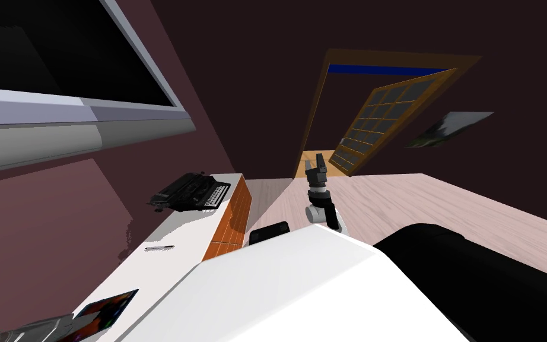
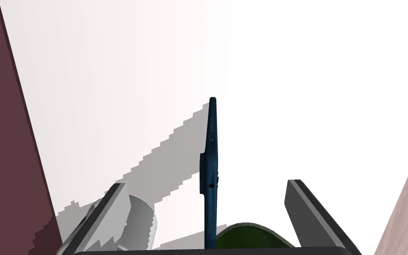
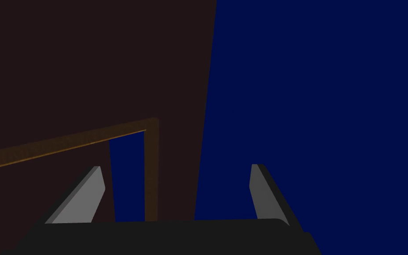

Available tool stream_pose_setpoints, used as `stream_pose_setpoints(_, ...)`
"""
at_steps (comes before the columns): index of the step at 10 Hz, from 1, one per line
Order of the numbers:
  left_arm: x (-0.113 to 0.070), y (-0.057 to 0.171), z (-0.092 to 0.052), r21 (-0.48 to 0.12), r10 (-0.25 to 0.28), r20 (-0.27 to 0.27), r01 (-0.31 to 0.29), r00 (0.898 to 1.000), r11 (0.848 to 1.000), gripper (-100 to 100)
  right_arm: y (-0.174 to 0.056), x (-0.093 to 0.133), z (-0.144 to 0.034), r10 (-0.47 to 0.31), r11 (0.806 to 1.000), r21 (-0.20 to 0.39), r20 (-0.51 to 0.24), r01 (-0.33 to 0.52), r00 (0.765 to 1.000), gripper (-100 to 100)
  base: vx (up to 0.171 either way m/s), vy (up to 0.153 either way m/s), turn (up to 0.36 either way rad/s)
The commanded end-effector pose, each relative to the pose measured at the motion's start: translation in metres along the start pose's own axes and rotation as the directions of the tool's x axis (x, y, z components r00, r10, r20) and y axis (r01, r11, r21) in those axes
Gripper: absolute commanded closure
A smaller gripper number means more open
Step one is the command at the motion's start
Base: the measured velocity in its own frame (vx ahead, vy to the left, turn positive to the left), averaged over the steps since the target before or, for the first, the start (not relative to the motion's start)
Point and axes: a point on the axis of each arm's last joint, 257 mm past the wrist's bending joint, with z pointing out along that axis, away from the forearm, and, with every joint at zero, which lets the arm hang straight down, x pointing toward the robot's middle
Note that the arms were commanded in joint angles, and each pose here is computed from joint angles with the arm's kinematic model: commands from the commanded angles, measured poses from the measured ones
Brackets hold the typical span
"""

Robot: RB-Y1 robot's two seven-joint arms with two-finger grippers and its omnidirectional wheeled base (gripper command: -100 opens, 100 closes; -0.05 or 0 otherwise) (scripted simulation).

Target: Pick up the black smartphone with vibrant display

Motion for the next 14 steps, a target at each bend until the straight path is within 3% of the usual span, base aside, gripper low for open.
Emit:
stream_pose_setpoints(1,-0.008,0.005,0.0,-0.025,-0.014,0.004,0.014,1.0,1.0,-100,0.0,0.0,0.0,0.0,1.0,0.0,0.0,0.0,1.0,0,-0.005,0.029,0.015)
stream_pose_setpoints(2,-0.004,0.003,-0.001,-0.016,-0.01,0.002,0.01,1.0,1.0,-100,0.0,0.0,0.0,0.0,1.0,0.0,0.0,0.0,1.0,0,-0.003,0.012,0.003)
stream_pose_setpoints(3,-0.005,0.004,-0.001,-0.018,-0.01,0.003,0.01,1.0,1.0,0,0.0,0.0,0.0,0.0,1.0,0.0,0.0,0.0,1.0,0,0.0,0.0,0.0)
stream_pose_setpoints(4,-0.006,0.009,0.015,-0.018,-0.009,0.006,0.009,1.0,1.0,-100,0.0,0.0,0.0,0.0,1.0,0.0,0.0,0.0,1.0,0,0.01,0.023,0.001)
stream_pose_setpoints(5,-0.006,0.009,0.015,-0.018,-0.009,0.006,0.009,1.0,1.0,-100,0.0,0.0,0.0,0.0,1.0,0.0,0.0,0.0,1.0,0,0.016,0.024,-0.002)
stream_pose_setpoints(6,-0.006,0.014,0.024,-0.019,-0.008,0.008,0.008,1.0,1.0,-100,0.0,0.0,0.0,0.0,1.0,0.0,0.0,0.0,1.0,0,0.025,0.029,-0.002)
stream_pose_setpoints(7,-0.006,0.012,0.02,-0.021,-0.01,0.007,0.01,1.0,1.0,-100,0.0,0.0,0.0,0.0,1.0,0.0,0.0,0.0,1.0,0,0.012,0.014,-0.002)
stream_pose_setpoints(8,-0.006,0.012,0.021,-0.019,-0.009,0.007,0.009,1.0,1.0,100,0.0,0.0,0.0,0.0,1.0,0.0,0.0,0.0,1.0,0,0.0,0.0,0.0)
stream_pose_setpoints(12,-0.006,0.013,0.021,-0.021,-0.01,0.007,0.01,1.0,1.0,100,0.0,0.0,0.0,0.0,1.0,0.0,0.0,0.0,1.0,0,0.0,0.0,0.0)
stream_pose_setpoints(13,-0.006,0.013,0.021,-0.022,-0.01,0.007,0.01,1.0,1.0,0,0.0,0.0,0.0,0.0,1.0,0.0,0.0,0.0,1.0,0,0.0,0.0,0.0)
stream_pose_setpoints(14,-0.005,0.006,0.005,-0.018,-0.01,0.004,0.01,1.0,1.0,100,0.0,0.0,0.0,0.0,1.0,0.0,0.0,0.0,1.0,0,-0.023,-0.025,-0.001)
